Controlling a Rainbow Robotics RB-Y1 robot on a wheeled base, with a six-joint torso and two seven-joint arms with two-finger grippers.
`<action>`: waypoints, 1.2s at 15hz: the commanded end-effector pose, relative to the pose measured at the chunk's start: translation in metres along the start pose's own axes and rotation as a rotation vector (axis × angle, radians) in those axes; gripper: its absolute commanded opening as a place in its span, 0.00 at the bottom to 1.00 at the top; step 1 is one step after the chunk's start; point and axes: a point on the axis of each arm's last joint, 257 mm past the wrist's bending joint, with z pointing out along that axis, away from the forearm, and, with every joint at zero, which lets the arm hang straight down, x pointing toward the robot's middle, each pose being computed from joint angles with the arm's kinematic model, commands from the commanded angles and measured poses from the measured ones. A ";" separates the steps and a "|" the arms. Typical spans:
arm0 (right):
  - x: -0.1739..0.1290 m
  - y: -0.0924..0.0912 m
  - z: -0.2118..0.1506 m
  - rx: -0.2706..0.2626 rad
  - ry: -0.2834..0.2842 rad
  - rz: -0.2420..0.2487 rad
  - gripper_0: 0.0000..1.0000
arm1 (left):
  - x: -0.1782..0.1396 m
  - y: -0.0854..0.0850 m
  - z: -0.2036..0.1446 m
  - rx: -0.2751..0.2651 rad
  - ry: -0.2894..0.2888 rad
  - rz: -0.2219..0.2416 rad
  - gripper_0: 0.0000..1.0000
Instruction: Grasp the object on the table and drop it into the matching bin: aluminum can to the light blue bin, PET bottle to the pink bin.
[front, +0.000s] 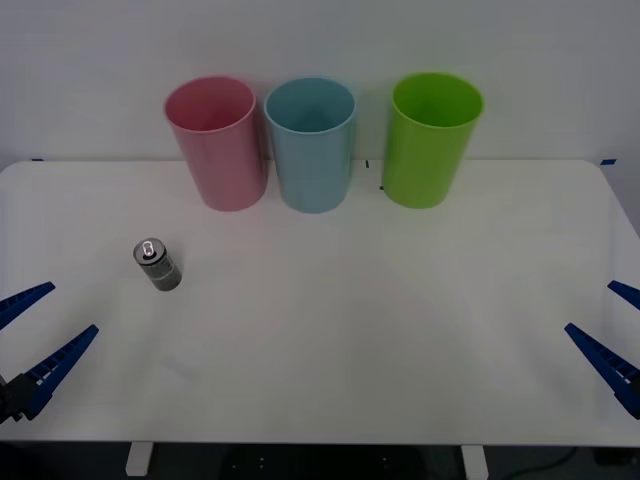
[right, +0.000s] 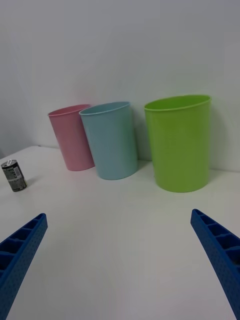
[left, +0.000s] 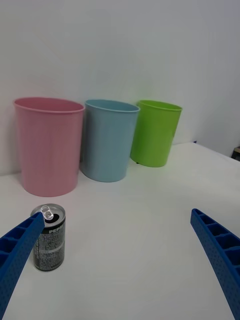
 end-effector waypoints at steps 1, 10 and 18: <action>0.000 0.000 0.000 0.000 0.000 0.000 1.00 | 0.000 0.000 0.000 0.000 0.000 0.000 1.00; 0.000 0.000 0.000 0.000 0.000 0.000 1.00 | 0.020 0.011 -0.022 -0.050 0.098 0.005 1.00; 0.000 0.000 0.000 0.000 0.000 0.000 1.00 | 0.039 0.032 -0.051 -0.175 0.159 0.012 1.00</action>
